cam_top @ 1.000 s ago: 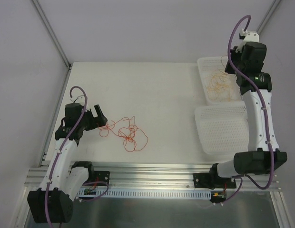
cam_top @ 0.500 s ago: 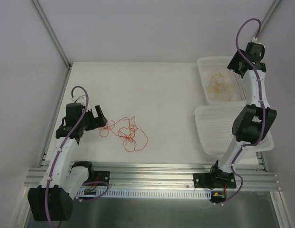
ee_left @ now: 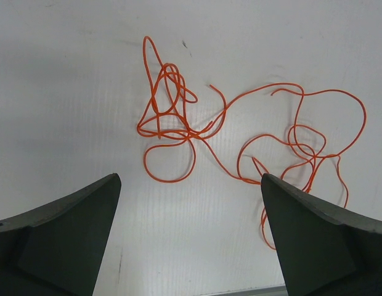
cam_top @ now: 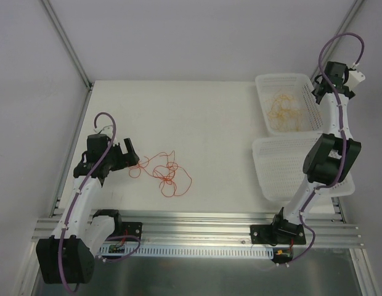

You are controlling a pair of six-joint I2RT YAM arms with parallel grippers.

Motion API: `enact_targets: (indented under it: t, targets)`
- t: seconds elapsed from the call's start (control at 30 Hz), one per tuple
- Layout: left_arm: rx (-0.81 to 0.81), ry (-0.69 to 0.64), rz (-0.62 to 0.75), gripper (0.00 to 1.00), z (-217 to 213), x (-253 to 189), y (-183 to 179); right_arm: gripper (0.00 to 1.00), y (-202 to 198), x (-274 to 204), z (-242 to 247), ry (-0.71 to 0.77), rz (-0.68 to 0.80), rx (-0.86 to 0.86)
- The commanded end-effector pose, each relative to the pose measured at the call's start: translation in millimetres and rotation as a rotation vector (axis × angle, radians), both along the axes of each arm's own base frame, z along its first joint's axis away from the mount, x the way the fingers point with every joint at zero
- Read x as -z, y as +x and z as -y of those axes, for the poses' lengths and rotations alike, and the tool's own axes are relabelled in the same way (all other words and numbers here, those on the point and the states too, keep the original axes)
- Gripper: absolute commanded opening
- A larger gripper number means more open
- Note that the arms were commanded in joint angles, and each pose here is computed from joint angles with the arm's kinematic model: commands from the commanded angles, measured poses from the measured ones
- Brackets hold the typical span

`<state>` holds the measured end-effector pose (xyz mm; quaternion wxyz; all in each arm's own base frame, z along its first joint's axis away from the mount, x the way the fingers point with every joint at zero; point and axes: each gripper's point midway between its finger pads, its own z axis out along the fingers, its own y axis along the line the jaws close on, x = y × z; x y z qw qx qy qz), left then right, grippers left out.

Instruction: Untangle the cables

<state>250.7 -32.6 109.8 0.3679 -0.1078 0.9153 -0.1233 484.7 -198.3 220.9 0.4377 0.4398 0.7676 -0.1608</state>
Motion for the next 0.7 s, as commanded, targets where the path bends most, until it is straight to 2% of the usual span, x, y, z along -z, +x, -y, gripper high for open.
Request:
enact_targets:
  t: [0.0, 0.17, 0.27, 0.53, 0.67]
  targets:
    - [-0.002, 0.03, 0.002, 0.99, -4.4, 5.2, 1.1, 0.64, -17.0, 19.7, 21.7, -0.02, -0.027, 0.203]
    - [-0.003, 0.029, -0.003, 0.99, -4.3, 7.0, 0.1, 0.63, -16.7, 33.5, 27.3, -0.027, -0.063, 0.237]
    - [0.001, 0.024, -0.001, 0.99, -3.3, 6.7, -0.3, 0.62, -14.4, 33.7, 33.2, -0.077, -0.095, 0.195]
    - [0.012, 0.019, 0.001, 0.99, -1.2, 7.3, -0.7, 0.58, -0.8, 28.9, 35.8, -0.241, -0.256, -0.125]
    - [0.022, 0.01, -0.018, 0.99, 0.8, 11.2, 0.6, 0.56, -0.7, 35.0, 39.0, -0.216, -0.271, -0.197]
